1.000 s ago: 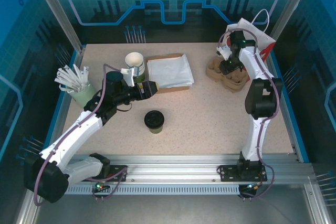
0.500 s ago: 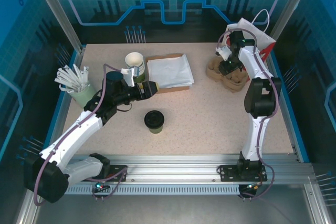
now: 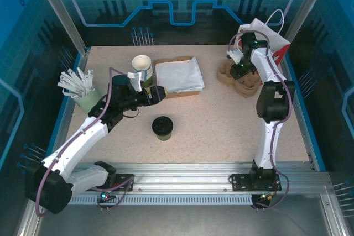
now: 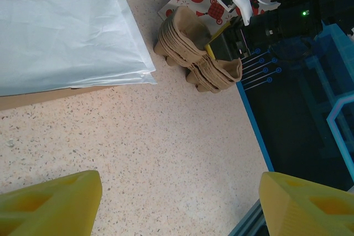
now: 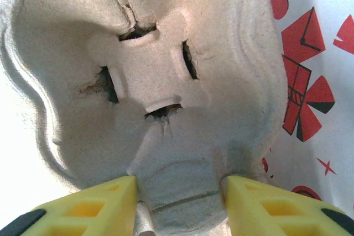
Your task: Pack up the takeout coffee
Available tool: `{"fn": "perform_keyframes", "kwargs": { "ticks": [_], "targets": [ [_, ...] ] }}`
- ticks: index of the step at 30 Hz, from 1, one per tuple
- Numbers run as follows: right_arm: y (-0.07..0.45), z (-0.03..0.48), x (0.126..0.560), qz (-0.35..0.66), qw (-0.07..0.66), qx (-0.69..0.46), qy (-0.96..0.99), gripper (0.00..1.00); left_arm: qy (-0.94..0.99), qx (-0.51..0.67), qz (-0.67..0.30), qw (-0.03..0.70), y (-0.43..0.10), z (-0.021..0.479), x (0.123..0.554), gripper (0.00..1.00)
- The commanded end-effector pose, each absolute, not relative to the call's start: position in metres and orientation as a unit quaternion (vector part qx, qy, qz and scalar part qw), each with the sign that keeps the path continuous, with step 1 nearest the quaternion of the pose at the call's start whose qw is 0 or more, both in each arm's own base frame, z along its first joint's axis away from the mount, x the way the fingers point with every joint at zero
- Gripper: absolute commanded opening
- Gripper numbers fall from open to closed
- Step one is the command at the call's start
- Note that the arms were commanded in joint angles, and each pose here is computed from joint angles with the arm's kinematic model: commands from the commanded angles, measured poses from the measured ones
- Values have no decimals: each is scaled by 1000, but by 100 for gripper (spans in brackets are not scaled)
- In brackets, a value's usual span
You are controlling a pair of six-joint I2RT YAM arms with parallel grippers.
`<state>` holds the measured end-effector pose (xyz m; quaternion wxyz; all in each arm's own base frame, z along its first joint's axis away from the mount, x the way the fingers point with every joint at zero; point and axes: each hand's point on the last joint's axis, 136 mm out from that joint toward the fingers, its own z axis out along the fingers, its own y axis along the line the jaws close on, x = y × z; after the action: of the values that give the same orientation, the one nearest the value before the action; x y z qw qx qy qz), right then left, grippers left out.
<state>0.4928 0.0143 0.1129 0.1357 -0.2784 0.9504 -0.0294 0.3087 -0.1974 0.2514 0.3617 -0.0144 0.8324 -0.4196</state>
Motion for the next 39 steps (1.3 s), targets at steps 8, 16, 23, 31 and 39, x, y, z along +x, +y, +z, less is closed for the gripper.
{"fn": "perform_keyframes", "kwargs": {
  "ticks": [8,16,23,31,39],
  "targets": [
    [0,101,490,-34,110,-277,954,37,828,3,-423,367,-202,260,308,76],
    [-2,102,489,-40,108,-278,954,35,828,4,-424,367,-203,260,307,76],
    [-5,99,488,-45,104,-281,953,39,828,4,-424,366,-203,258,306,76],
    [-3,102,490,-48,109,-285,951,34,829,4,-423,365,-203,258,306,76],
    [8,134,492,-40,151,-284,946,27,828,5,-424,367,-202,261,304,76]
  ]
}}
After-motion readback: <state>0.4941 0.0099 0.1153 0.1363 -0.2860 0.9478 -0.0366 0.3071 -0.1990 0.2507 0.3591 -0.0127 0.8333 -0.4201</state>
